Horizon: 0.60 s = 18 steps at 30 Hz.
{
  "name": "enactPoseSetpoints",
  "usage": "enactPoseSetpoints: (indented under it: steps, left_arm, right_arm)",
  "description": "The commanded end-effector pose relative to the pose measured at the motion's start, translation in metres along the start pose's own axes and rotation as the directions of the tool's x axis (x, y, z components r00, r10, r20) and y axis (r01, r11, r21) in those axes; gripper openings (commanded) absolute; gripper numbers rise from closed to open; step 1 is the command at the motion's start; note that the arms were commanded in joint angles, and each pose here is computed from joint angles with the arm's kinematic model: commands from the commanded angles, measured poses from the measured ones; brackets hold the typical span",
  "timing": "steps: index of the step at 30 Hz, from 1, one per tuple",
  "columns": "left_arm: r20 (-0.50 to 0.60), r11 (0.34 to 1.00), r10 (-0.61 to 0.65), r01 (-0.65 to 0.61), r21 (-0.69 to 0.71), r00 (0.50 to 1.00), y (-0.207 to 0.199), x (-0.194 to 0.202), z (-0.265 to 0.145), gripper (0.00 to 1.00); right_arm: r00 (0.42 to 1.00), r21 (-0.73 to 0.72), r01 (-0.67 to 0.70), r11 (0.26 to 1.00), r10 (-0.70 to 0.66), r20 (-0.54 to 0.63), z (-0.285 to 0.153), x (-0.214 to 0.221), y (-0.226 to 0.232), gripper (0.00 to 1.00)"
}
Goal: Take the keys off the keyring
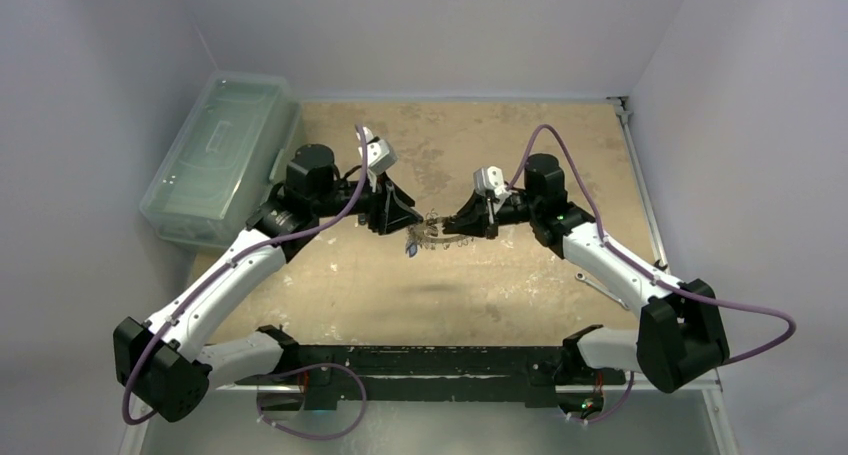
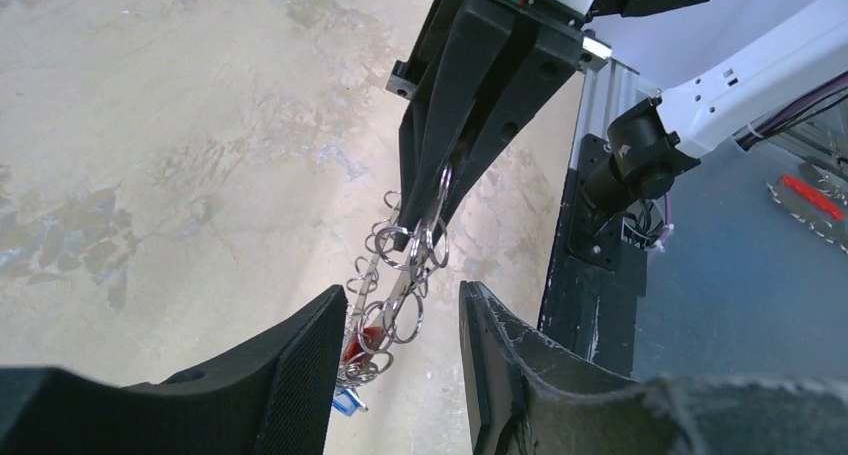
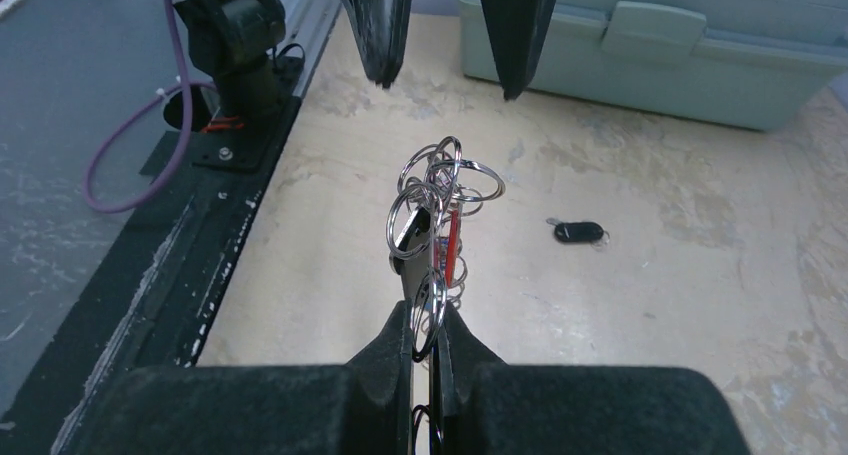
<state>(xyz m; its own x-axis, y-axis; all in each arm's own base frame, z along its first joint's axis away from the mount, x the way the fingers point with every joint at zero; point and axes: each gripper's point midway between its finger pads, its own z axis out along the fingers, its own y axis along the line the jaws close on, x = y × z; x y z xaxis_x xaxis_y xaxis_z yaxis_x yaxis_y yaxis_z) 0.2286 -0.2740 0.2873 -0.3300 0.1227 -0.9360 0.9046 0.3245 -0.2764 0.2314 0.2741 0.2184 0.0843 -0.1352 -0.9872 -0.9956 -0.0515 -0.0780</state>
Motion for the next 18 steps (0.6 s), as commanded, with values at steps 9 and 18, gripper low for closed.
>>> enactPoseSetpoints:
  steps: [9, 18]
  left_arm:
    - [0.148, 0.996, -0.025, 0.013, 0.087, 0.989, -0.010, -0.021, 0.010, 0.41]
    - [0.137, 0.994, -0.047, 0.033, 0.105, 0.989, -0.012, -0.014, 0.014, 0.32]
  right_arm:
    - [0.995, -0.054, 0.040, 0.998, -0.035, 0.092, -0.002, -0.037, 0.006, 0.00]
    - [0.995, -0.049, 0.038, 0.998, -0.033, 0.092, -0.001, -0.037, 0.005, 0.00]
